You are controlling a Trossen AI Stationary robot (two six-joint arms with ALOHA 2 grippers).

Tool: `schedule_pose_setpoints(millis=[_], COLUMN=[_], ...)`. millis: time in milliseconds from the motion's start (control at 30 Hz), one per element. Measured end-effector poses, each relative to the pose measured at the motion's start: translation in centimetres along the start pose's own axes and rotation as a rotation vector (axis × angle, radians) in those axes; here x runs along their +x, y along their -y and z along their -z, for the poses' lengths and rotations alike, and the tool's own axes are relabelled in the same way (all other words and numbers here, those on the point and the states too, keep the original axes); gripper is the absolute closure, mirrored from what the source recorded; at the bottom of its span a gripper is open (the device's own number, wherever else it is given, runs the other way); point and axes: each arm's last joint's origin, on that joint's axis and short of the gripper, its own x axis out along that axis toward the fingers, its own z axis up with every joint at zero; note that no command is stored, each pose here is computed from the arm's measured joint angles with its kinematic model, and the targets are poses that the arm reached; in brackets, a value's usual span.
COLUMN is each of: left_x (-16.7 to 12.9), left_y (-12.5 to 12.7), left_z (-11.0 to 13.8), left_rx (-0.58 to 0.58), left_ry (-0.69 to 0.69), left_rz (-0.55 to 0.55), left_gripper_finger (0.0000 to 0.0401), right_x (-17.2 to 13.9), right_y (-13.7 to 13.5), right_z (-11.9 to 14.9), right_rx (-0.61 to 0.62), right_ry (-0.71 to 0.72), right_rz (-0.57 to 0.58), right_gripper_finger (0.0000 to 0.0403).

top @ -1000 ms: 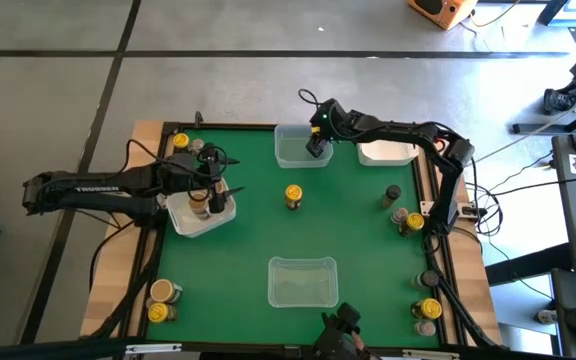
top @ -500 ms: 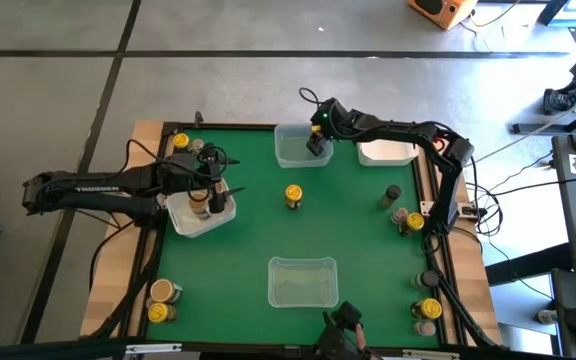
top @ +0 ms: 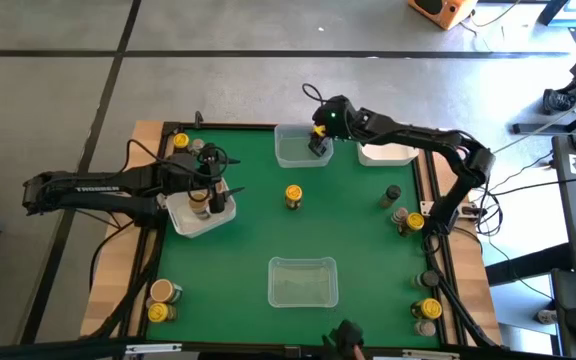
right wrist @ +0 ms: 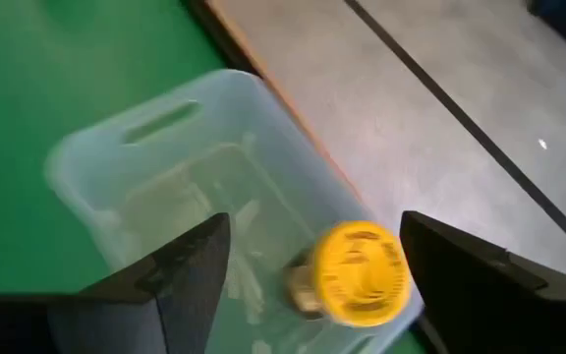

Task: Sort spices by type
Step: Put the yellow spice bottle into the top transparent bin

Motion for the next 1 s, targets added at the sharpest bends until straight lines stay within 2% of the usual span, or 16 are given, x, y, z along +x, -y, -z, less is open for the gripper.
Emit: schedule_pose_setpoints(millis=[167, 467, 767, 1000], left_x=[0.0, 0.0, 0.0, 0.0], left_y=[0.0, 0.0, 0.0, 0.0], left_z=[0.1, 0.1, 0.1, 0.0], left_rx=[-0.015, -0.017, -0.018, -0.019], left_ry=[-0.006, -0.008, -0.007, 0.002], left_rz=[0.001, 0.002, 0.002, -0.001], left_gripper_finger=[0.0038, 0.0038, 0.0038, 0.0038], right_x=[-2.1, -3.4, -3.6, -3.8], right_y=[-3.0, -8.6, -12.1, -13.5], right_z=[-0.4, 0.3, 0.5, 0.9], right_rx=[-0.067, -0.208, -0.26, -0.279], right_ry=[0.0, -0.026, 0.015, -0.002], right_rz=[-0.069, -0.199, -0.263, -0.228], right_gripper_finger=[0.0104, 0.0104, 0.0104, 0.0104])
